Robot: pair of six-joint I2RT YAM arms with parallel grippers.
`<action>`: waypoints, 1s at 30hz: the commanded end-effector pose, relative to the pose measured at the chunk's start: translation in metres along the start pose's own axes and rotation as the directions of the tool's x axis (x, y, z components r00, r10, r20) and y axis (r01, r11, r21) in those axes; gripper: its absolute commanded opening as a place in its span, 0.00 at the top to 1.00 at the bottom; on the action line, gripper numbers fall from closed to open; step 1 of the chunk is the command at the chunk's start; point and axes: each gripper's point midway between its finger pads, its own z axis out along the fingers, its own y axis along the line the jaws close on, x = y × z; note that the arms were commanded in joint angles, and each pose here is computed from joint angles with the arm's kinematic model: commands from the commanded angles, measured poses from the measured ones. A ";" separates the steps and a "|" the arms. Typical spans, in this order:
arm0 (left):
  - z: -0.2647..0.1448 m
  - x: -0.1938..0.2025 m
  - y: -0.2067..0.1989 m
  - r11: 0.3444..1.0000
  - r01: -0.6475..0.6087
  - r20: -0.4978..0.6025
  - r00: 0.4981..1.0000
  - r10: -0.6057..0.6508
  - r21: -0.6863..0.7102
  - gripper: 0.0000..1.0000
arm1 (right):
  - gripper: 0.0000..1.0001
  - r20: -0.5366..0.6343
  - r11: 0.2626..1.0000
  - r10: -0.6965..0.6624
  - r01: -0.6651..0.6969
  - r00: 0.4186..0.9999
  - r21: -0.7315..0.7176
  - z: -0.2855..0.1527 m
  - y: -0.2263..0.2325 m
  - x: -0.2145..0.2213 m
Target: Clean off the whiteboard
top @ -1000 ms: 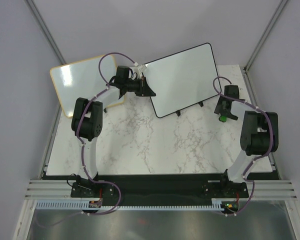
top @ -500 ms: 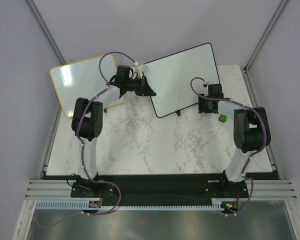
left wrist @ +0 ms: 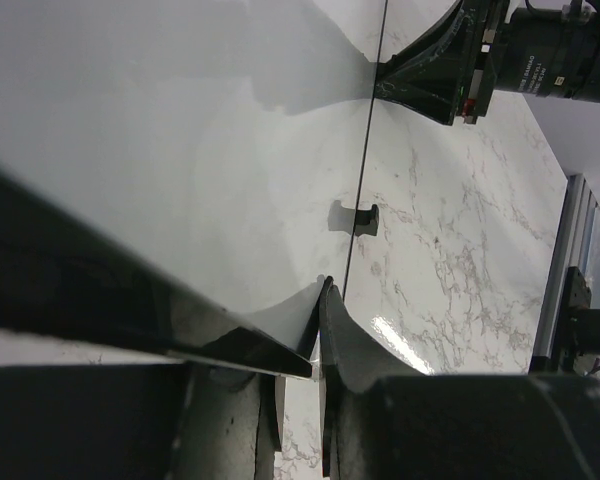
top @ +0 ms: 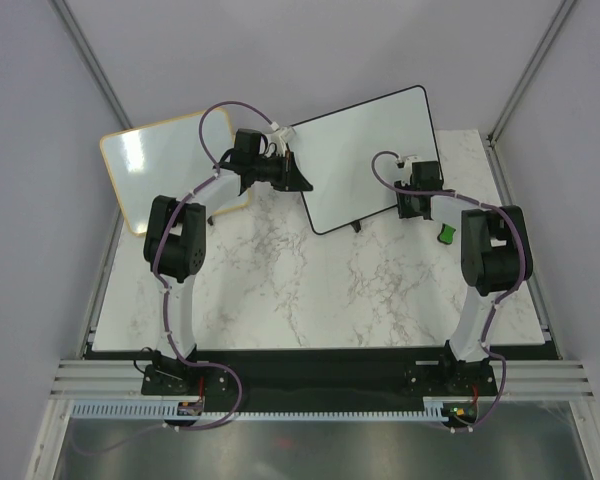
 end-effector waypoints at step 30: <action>0.003 0.065 0.039 0.995 0.022 -0.155 0.987 -0.037 -0.097 0.80 | 1.00 0.057 0.994 0.086 -0.089 0.995 0.066 -0.015 0.012 0.022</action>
